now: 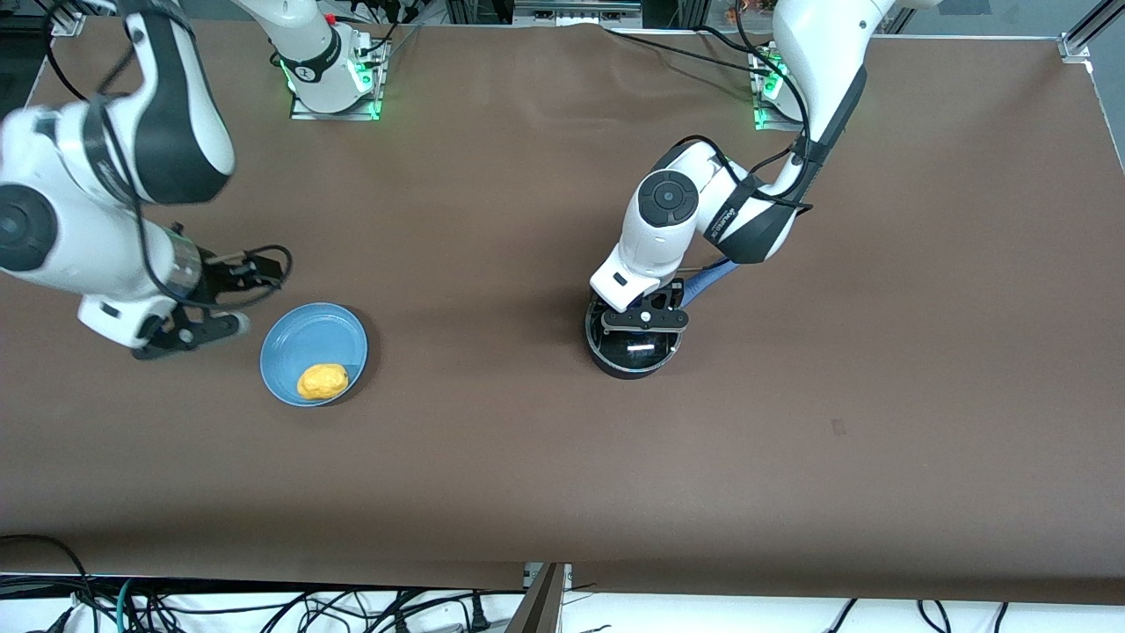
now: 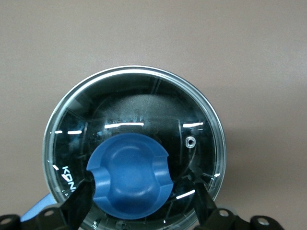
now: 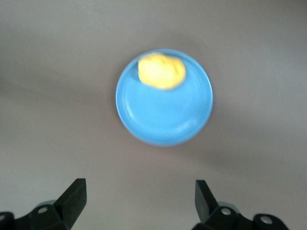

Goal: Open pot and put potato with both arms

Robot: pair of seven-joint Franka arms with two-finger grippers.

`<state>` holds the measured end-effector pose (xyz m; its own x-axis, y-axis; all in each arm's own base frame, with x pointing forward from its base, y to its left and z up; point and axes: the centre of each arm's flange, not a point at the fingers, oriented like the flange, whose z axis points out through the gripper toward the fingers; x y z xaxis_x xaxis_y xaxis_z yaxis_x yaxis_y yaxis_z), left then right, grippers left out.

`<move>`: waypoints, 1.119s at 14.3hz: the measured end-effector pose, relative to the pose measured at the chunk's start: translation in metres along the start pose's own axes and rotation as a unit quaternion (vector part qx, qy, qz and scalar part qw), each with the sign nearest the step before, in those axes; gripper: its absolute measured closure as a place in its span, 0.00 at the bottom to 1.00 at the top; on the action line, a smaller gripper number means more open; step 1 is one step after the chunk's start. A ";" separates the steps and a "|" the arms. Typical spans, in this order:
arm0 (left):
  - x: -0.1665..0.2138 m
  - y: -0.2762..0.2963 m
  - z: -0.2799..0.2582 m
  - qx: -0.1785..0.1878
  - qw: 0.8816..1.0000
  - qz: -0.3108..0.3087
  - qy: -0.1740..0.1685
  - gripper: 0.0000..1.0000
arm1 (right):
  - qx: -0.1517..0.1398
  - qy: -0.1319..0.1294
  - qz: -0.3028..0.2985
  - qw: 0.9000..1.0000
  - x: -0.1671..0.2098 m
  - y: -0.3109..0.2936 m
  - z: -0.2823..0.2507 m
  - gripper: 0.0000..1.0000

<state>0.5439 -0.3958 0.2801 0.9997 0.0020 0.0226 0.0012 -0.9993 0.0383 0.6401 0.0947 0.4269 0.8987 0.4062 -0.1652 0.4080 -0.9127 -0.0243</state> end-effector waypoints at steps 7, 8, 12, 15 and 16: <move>0.003 -0.003 -0.002 0.000 1.000 -0.002 0.002 0.33 | -0.025 0.007 -0.171 0.985 0.076 -0.003 0.182 0.00; 0.004 -0.003 -0.002 -0.001 1.000 -0.003 0.003 0.33 | -0.023 0.003 -0.191 0.981 0.078 -0.003 0.197 0.00; 0.006 -0.003 -0.009 -0.003 1.000 -0.004 0.008 0.33 | -0.035 0.019 -0.264 0.964 0.082 0.005 0.205 0.00; 0.007 -0.004 -0.016 -0.005 1.000 -0.005 0.013 0.30 | -0.038 0.026 -0.282 0.958 0.082 0.017 0.216 0.00; 0.008 -0.005 -0.016 -0.005 1.000 -0.005 0.013 0.24 | -0.039 0.027 -0.283 0.958 0.082 0.019 0.216 0.00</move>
<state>0.5511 -0.3906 0.2964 0.9987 0.0137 0.0486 0.0113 -0.9988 0.0484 0.6868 0.1010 0.1995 0.5365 0.8385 -0.0951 0.8411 -0.5405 -0.0208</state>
